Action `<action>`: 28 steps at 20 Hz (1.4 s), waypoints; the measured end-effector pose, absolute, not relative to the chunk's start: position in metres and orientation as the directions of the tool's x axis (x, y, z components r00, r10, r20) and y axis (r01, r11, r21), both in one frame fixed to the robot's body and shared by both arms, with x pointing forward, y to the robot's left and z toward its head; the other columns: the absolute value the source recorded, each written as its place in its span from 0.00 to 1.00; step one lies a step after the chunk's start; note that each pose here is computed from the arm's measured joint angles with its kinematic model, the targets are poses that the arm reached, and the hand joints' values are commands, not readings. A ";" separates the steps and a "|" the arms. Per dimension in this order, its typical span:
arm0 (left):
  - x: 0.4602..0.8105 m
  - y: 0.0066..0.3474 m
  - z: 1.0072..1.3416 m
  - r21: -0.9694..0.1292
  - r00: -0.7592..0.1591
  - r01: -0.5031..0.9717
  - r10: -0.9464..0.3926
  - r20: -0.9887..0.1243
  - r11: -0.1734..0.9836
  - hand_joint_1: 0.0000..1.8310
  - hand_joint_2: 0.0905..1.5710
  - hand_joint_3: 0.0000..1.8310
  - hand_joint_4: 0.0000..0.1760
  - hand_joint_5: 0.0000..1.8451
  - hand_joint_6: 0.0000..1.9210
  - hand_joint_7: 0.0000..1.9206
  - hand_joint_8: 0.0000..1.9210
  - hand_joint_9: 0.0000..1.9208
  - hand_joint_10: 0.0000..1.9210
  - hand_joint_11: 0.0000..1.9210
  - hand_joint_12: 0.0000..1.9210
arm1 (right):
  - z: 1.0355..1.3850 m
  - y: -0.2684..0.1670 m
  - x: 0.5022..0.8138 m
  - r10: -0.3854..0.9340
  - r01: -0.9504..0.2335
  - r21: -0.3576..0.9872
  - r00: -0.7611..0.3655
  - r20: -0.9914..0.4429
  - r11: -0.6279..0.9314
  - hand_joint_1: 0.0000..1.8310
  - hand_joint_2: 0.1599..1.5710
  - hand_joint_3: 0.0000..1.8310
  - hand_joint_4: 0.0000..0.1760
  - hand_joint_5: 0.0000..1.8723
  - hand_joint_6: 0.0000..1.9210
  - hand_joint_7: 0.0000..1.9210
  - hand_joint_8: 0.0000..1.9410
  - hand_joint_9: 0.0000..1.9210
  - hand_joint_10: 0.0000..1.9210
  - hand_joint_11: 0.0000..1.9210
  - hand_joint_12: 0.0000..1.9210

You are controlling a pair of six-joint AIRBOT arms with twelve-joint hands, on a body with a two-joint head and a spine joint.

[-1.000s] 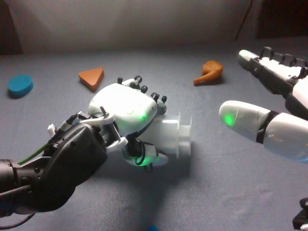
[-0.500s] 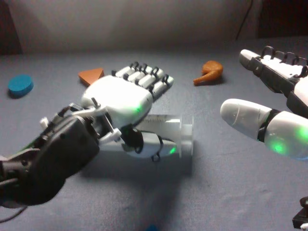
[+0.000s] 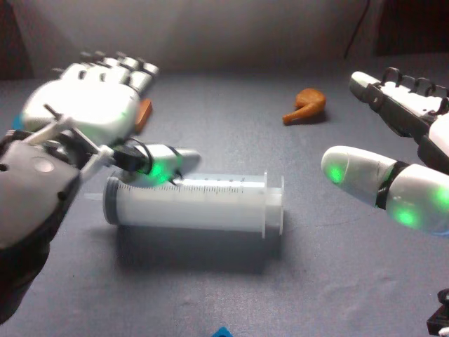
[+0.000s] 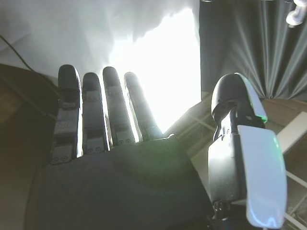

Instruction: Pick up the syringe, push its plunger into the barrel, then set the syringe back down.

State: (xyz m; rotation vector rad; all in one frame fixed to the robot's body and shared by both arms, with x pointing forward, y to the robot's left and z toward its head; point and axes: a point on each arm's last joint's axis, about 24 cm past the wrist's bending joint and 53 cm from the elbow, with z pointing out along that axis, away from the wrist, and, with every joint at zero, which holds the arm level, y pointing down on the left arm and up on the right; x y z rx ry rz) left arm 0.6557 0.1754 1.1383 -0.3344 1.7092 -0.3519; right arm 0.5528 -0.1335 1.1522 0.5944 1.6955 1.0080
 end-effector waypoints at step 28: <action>0.614 0.186 1.172 -0.473 -0.060 -0.115 -0.481 -0.875 0.874 0.32 0.87 0.00 1.00 0.74 1.00 0.73 1.00 0.77 1.00 0.78 1.00 | 1.146 -0.128 0.548 0.745 -0.105 0.825 -0.378 -0.549 0.555 0.31 0.94 0.00 1.00 0.70 1.00 0.78 1.00 0.87 1.00 0.98 1.00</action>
